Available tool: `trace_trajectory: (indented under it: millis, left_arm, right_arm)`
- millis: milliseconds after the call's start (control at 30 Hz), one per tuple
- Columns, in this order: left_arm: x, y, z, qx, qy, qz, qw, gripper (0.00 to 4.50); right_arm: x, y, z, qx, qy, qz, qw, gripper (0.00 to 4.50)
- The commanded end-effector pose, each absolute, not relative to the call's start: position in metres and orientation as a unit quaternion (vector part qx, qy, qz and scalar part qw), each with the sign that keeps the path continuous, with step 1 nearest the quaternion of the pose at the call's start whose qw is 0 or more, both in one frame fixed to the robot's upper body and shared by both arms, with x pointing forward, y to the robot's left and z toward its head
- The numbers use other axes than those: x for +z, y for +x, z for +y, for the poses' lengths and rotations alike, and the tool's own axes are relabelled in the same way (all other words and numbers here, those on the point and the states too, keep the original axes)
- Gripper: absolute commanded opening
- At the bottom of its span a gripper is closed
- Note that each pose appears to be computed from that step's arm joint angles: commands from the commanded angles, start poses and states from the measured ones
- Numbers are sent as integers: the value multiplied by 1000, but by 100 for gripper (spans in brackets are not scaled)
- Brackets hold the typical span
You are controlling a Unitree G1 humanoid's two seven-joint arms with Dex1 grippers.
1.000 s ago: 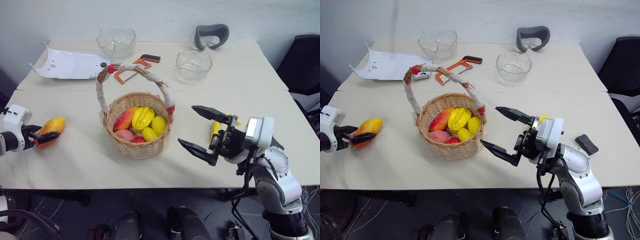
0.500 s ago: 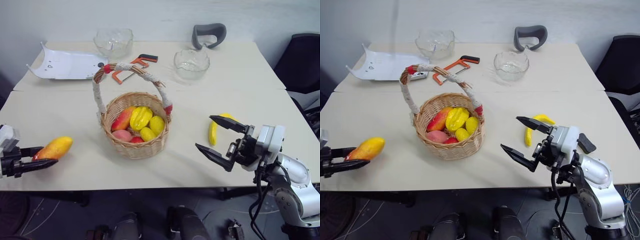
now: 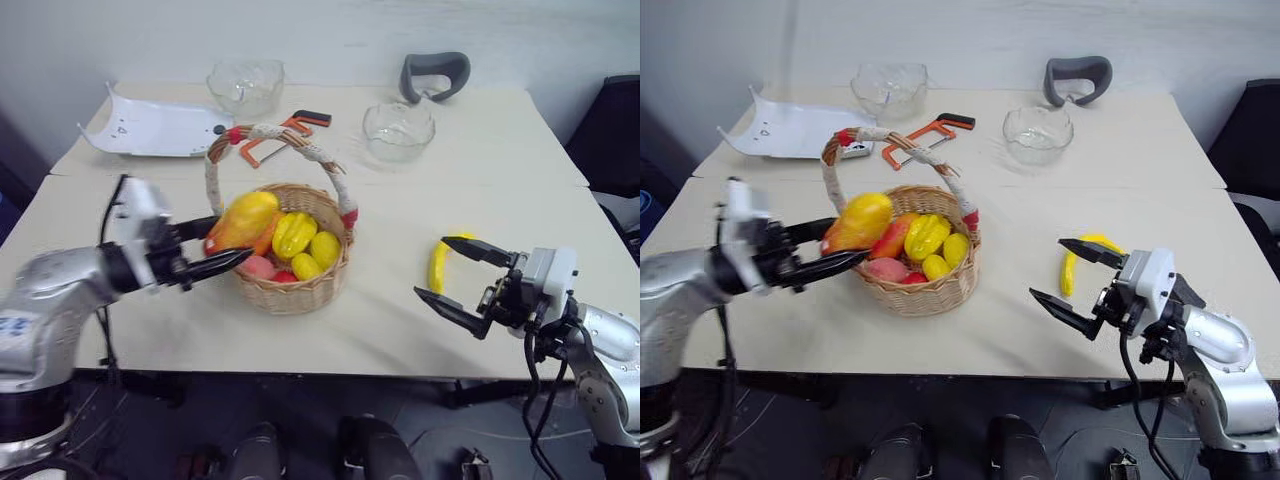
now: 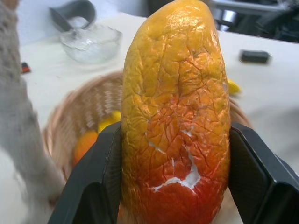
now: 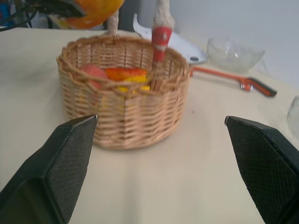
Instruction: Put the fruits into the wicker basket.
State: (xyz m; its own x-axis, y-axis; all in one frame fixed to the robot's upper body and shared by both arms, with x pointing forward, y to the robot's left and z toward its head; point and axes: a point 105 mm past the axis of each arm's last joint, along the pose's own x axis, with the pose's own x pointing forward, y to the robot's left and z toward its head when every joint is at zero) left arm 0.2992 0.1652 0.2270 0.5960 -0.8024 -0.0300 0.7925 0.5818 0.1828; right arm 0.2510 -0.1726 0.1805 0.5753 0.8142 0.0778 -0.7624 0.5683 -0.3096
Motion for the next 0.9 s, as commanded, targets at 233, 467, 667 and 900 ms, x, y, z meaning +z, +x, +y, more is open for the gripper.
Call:
trace_trajectory:
  millis: [233,467,667,900]
  left_arm:
    - [239,285,160,-501,100,-50,858,449]
    - [239,268,217,-511,155,-35,845,449]
    - [245,264,240,-502,164,-37,848,449]
    - [232,249,227,-548,116,-13,828,449]
  right_arm:
    - [164,225,-205,355,-90,-36,930,450]
    - [98,180,-253,237,-75,93,964,450]
    - [112,206,-246,205,-59,85,973,450]
    - [143,283,-227,153,-52,76,984,450]
